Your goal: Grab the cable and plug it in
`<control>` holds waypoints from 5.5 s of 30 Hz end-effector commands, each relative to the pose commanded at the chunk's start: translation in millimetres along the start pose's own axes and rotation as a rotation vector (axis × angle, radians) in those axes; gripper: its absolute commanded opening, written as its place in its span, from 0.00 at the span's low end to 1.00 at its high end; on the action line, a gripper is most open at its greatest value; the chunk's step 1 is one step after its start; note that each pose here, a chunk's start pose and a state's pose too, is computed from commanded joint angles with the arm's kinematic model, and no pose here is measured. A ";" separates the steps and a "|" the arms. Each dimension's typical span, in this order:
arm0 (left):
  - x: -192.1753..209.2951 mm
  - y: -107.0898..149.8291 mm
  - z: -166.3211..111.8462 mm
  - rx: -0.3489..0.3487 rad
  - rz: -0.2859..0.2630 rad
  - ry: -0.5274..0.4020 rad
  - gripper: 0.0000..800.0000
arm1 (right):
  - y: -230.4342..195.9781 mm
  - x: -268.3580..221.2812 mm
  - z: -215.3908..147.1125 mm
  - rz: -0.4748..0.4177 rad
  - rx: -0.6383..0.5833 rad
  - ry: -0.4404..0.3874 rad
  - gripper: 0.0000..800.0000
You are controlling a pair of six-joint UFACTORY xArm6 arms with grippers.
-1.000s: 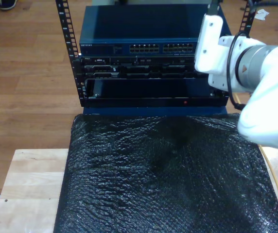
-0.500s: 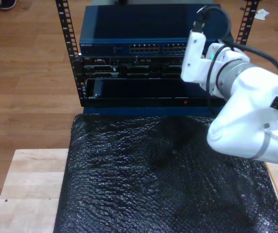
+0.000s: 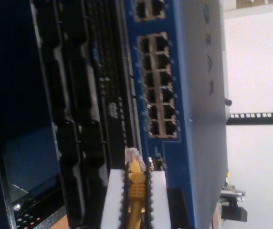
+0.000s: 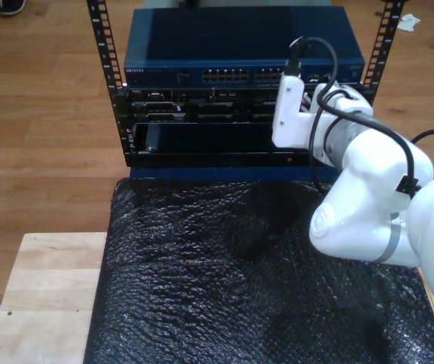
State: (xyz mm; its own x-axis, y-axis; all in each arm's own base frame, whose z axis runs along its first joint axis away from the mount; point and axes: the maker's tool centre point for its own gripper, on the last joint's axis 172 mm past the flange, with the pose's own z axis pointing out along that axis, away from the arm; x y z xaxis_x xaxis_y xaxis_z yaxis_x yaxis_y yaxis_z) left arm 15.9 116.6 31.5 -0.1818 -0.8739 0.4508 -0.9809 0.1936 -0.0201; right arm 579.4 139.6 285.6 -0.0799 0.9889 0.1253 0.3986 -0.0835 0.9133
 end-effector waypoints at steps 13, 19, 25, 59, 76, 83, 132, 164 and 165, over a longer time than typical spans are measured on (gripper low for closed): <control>0.0 0.0 0.0 0.000 0.000 0.000 1.00 | -4.5 10.2 -12.0 -0.164 0.001 0.026 0.00; 0.0 0.0 0.0 0.000 0.000 0.000 1.00 | 10.4 17.9 -10.1 -0.247 -0.026 0.040 0.00; 0.0 0.0 0.0 0.000 0.000 0.000 1.00 | 32.5 29.2 -2.5 -0.288 -0.062 0.050 0.00; 0.3 0.2 0.3 0.001 -0.001 0.002 1.00 | 39.8 23.6 -0.7 -0.233 -0.175 0.007 0.00; 0.0 0.0 0.0 0.000 0.000 0.000 1.00 | 49.2 16.2 -2.0 -0.174 -0.355 -0.043 0.00; 0.2 0.0 0.3 0.000 0.000 0.002 1.00 | 49.8 16.2 8.7 -0.151 -0.404 -0.059 0.00; 0.0 0.0 0.0 0.000 0.000 0.000 1.00 | 21.1 -6.8 48.0 -0.124 -0.564 -0.201 0.00; 0.0 0.0 0.0 0.000 0.000 0.000 1.00 | 19.0 -16.7 62.8 -0.003 -0.548 -0.134 0.00; 0.2 0.0 0.3 0.000 0.000 0.002 1.00 | 18.5 -16.3 63.5 -0.004 -0.545 -0.132 0.00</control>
State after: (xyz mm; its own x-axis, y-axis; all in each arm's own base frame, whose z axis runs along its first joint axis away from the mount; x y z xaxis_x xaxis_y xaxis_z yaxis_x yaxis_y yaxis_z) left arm 15.8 116.2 31.3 -0.1817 -0.8732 0.4522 -0.9809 0.1936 -0.0202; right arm 646.1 129.7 275.8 0.0490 0.9934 0.1041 -0.1346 -0.0967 0.9862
